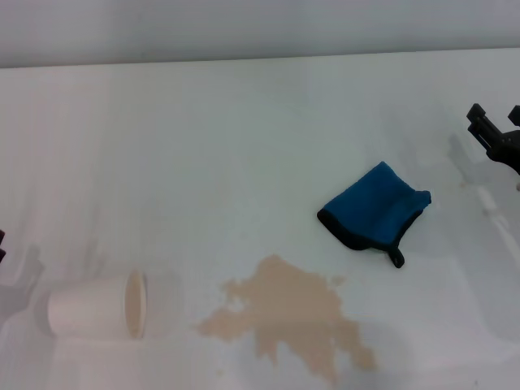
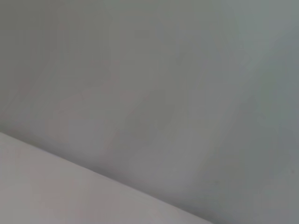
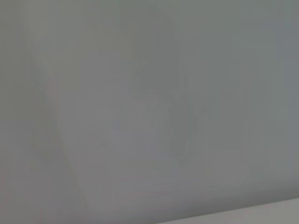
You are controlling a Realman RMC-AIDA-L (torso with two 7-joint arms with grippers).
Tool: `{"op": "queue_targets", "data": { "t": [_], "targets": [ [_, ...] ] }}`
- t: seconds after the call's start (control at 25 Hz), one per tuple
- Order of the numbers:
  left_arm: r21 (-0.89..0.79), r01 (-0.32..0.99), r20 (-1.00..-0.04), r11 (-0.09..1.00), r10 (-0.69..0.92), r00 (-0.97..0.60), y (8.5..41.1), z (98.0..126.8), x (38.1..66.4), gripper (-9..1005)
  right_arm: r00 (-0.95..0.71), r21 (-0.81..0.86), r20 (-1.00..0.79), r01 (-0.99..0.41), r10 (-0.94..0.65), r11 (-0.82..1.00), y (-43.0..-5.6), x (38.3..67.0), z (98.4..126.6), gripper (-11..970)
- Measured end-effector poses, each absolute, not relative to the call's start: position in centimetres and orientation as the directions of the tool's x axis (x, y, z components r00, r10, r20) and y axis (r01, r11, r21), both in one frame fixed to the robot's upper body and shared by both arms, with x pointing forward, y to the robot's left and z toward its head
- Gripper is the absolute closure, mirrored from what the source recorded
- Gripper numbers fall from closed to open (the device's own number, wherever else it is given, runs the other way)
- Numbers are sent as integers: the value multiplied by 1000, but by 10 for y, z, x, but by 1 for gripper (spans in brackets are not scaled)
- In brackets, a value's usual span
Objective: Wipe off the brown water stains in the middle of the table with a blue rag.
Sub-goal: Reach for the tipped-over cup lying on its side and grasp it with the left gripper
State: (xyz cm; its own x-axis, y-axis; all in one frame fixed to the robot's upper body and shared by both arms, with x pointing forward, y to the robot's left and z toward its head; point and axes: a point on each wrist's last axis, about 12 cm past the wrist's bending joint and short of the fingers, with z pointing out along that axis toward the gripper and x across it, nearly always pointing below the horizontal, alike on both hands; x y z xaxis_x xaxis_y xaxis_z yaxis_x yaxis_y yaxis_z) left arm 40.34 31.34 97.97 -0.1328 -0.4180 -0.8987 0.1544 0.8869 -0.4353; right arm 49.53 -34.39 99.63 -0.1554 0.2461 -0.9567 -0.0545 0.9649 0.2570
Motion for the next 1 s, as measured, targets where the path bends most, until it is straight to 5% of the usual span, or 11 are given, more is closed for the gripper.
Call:
{"op": "queue_targets", "data": {
  "t": [1.0],
  "targets": [
    [-356, 105, -933, 929, -346, -97, 321, 979, 401, 108, -132, 125, -985, -132, 108, 983, -335, 509, 1003, 151]
  ]
}}
